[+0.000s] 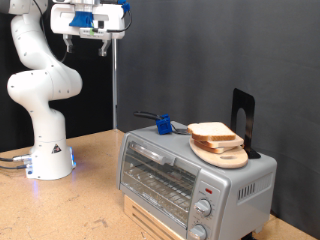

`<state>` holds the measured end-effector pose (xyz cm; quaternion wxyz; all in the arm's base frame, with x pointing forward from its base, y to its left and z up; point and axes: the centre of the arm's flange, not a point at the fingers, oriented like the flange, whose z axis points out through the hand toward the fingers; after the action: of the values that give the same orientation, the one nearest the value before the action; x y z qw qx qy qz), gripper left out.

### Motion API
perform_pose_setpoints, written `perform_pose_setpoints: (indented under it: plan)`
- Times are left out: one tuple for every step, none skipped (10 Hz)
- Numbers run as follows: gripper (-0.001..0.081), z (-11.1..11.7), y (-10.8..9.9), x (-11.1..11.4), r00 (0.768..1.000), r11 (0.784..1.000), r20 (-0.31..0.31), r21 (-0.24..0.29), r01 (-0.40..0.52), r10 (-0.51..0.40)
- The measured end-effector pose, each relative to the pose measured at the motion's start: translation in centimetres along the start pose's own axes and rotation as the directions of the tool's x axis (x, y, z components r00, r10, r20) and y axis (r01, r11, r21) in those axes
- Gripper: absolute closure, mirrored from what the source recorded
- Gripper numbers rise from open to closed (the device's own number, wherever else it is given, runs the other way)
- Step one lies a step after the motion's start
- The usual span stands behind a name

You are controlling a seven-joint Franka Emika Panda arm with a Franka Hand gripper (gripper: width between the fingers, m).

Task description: Make a piece of toast with the oven

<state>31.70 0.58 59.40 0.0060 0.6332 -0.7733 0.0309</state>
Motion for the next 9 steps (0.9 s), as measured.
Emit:
perform_pose_setpoints:
  plan:
    - [0.0001,-0.3,0.0,-0.3,0.993,0.993,0.009,0.021,0.115,-0.115]
    - [0.0001,-0.7,-0.1,-0.7,0.972,0.970,0.005,0.053,0.236,-0.237]
    - [0.0001,-1.0,-0.4,-1.4,0.936,0.932,-0.009,0.093,0.350,-0.351]
    - [0.0001,-1.0,-1.2,-2.1,0.894,0.882,-0.056,0.143,0.449,-0.445]
    - [0.0001,-0.6,-1.7,-2.5,0.855,0.839,-0.097,0.162,0.519,-0.510]
    - [0.0001,-0.5,-1.6,-2.4,0.873,0.859,-0.079,0.155,0.488,-0.482]
    - [0.0001,-0.7,-1.5,-2.7,0.836,0.819,-0.066,0.171,0.548,-0.545]
    - [0.0001,-1.1,-1.3,-3.1,0.765,0.745,-0.055,0.191,0.639,-0.642]
    - [0.0001,-1.6,-1.1,-3.6,0.677,0.653,-0.061,0.209,0.727,-0.734]
